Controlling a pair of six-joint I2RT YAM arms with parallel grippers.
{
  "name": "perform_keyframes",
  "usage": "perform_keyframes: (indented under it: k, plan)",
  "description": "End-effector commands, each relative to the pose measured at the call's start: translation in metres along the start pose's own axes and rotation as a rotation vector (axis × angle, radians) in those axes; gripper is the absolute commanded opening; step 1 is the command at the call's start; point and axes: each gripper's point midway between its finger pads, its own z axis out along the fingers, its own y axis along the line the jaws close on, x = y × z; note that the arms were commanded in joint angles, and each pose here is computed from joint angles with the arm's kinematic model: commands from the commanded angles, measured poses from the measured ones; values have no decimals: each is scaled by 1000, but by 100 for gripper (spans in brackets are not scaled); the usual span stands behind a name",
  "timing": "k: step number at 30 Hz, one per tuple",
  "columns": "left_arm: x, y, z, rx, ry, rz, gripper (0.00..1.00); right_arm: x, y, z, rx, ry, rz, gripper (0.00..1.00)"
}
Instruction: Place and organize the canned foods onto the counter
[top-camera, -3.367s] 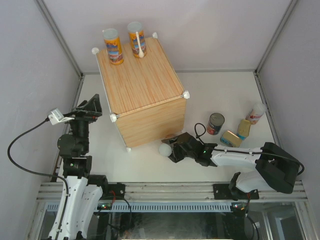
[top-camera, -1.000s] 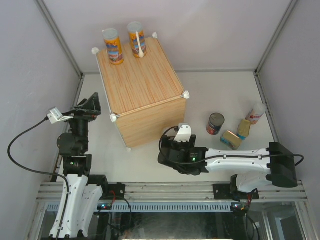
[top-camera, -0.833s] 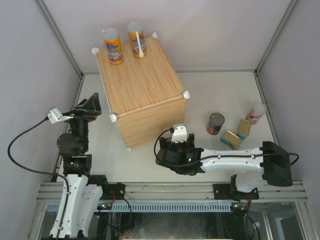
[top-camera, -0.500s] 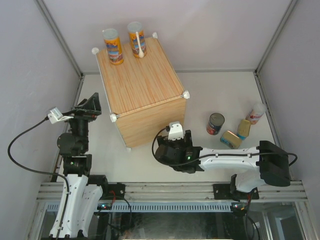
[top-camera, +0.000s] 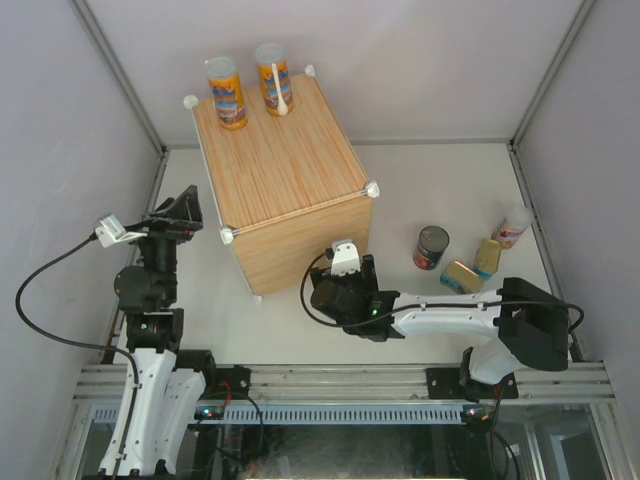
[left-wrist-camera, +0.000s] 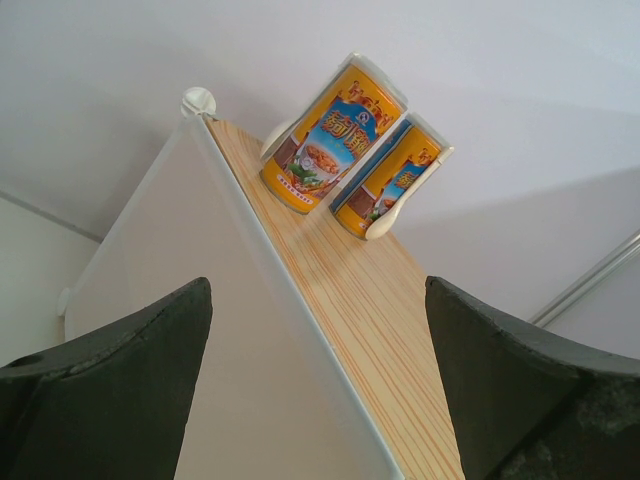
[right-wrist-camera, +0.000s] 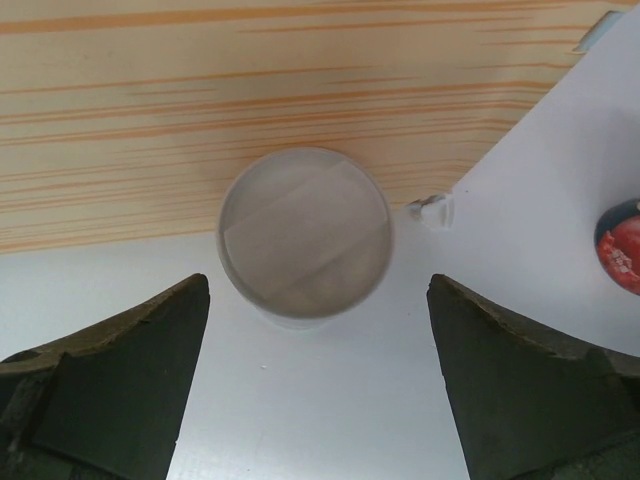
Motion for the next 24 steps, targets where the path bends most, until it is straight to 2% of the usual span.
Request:
perform_keyframes:
  k: [1,13,24]
  plan:
    - [1,-1,0,17,1,-10,91,-7,10,8,-31,-35,31,88]
    - [0,-3,-2,23,-3,-11,91,13,15,24,-18,-52,58,80]
    - [0,-3,-3,23,-6,-13,91,15,10,31,9,-92,115,70]
